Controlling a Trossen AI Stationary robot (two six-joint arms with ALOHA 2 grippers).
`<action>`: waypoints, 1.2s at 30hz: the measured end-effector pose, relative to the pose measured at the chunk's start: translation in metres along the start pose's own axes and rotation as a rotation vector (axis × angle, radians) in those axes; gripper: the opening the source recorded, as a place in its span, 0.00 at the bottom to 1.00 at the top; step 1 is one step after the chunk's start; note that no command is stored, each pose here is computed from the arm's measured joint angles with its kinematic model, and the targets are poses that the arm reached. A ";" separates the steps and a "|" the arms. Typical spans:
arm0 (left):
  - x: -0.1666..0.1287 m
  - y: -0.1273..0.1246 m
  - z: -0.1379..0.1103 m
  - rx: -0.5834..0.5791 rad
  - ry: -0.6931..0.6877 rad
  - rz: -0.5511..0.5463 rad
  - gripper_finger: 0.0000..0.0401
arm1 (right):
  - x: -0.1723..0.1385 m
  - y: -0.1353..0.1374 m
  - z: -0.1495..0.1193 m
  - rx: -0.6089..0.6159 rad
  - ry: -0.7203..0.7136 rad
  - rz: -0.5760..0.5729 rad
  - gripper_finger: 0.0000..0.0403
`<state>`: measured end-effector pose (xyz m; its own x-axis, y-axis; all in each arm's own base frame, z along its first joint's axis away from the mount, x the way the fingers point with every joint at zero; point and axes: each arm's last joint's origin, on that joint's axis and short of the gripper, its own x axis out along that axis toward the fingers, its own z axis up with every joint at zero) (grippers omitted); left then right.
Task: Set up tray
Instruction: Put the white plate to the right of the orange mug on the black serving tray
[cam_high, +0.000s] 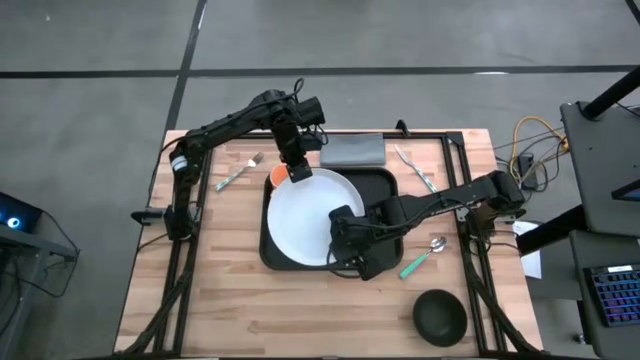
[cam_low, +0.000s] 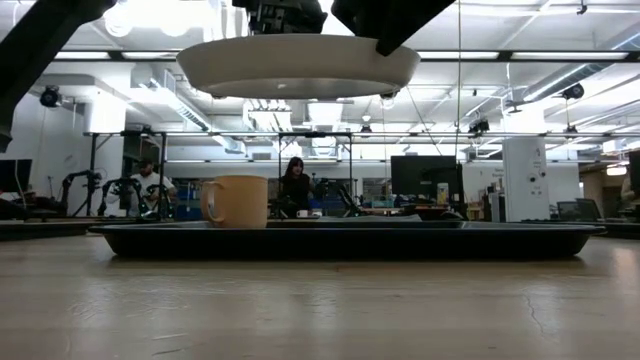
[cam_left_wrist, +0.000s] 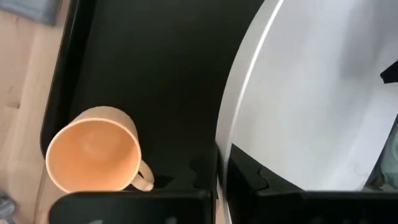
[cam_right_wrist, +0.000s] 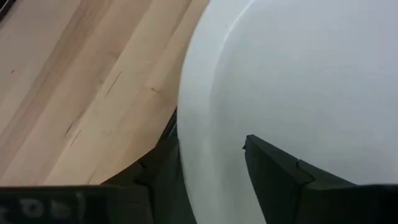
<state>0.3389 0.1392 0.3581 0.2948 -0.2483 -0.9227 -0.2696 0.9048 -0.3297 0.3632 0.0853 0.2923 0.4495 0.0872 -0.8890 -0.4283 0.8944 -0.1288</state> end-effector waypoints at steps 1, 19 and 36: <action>0.000 0.000 0.000 0.001 0.000 0.000 0.00 | 0.000 0.000 0.000 0.001 0.001 0.000 0.39; -0.013 0.009 -0.004 -0.011 -0.036 -0.009 0.00 | 0.004 0.009 0.001 0.041 -0.010 0.019 0.43; -0.015 0.009 -0.005 -0.006 -0.042 0.006 0.00 | 0.003 0.006 0.003 -0.014 -0.018 -0.067 0.04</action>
<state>0.3274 0.1493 0.3676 0.3315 -0.2281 -0.9155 -0.2766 0.9042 -0.3255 0.3644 0.0927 0.2899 0.4915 0.0348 -0.8702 -0.4071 0.8925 -0.1943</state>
